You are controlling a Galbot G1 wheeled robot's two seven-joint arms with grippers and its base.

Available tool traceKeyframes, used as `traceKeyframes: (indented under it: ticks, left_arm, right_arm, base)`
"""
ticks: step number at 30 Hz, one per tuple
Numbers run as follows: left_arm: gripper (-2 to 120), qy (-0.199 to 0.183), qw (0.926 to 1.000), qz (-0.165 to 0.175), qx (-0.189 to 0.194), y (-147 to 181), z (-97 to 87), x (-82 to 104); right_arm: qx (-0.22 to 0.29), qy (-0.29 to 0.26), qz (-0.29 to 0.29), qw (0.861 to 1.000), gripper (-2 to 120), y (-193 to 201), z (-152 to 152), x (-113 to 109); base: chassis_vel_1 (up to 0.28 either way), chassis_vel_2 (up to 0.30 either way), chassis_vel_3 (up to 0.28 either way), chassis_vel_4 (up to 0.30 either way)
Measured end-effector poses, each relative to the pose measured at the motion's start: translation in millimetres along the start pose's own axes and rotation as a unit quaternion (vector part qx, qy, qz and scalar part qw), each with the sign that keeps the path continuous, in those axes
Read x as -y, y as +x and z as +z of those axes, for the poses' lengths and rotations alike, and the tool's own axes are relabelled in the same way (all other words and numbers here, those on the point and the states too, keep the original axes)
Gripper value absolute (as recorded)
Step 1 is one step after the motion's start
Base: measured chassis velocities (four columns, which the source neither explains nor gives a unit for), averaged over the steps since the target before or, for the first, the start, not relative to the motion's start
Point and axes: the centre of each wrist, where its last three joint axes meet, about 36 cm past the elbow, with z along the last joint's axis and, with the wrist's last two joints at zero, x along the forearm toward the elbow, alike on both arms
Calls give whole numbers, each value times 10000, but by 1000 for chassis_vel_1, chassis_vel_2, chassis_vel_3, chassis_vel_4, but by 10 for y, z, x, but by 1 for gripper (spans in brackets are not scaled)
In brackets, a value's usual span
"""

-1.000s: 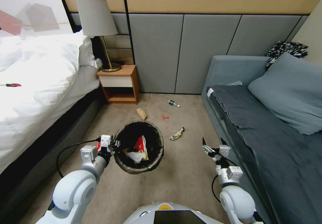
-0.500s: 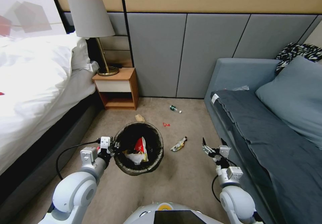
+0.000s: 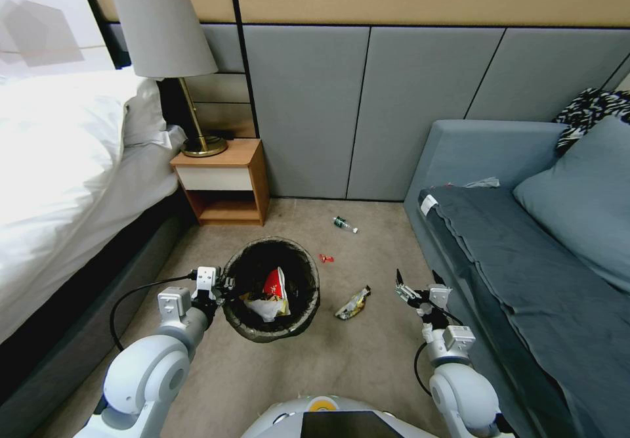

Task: Pick up the trash bin, then pick up the garbage from the floor and place it into the trash bin.

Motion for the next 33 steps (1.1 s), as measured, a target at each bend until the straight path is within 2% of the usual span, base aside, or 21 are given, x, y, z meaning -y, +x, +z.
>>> traceKeyframes:
  ticks: [8,12,14,16,17,20,22,33]
  left_arm:
    - [1,1,10000,14,11,15,-8,5]
    - [1,-1,10000,19,27,30,-16,11]
    - [1,1,10000,26,32,47,-19,18]
    - [1,3,10000,29,32,52,-19,21]
    - [1,13,10000,36,33,62,-18,28]
    - [1,16,10000,41,31,71,-17,33]
    - [1,15,10000,44,34,78,-19,37]
    - [1,2,10000,49,52,85,-29,42]
  right_arm:
    - [-129,-6,-41,9999,100,-84,48,-6]
    - [-400,-126,-28,9991,100,-152,86,-10]
    - [-839,-378,-60,9957,100,-248,120,-7]
    - [-958,-454,-100,9943,100,-276,137,-7]
    - [-1233,-637,-193,9901,100,-338,187,-23]
    - [-1490,-828,-258,9850,100,-403,235,-51]
    - [-1932,-1070,-270,9749,100,-510,343,-107]
    - [-2712,-1384,-329,9519,100,-812,669,-191]
  base:
    - [-2,5,8,-10]
    - [0,0,0,0]
    - [0,0,0,0]
    - [0,0,0,0]
    - [0,0,0,0]
    - [0,0,0,0]
    - [0,0,0,0]
    - [0,0,0,0]
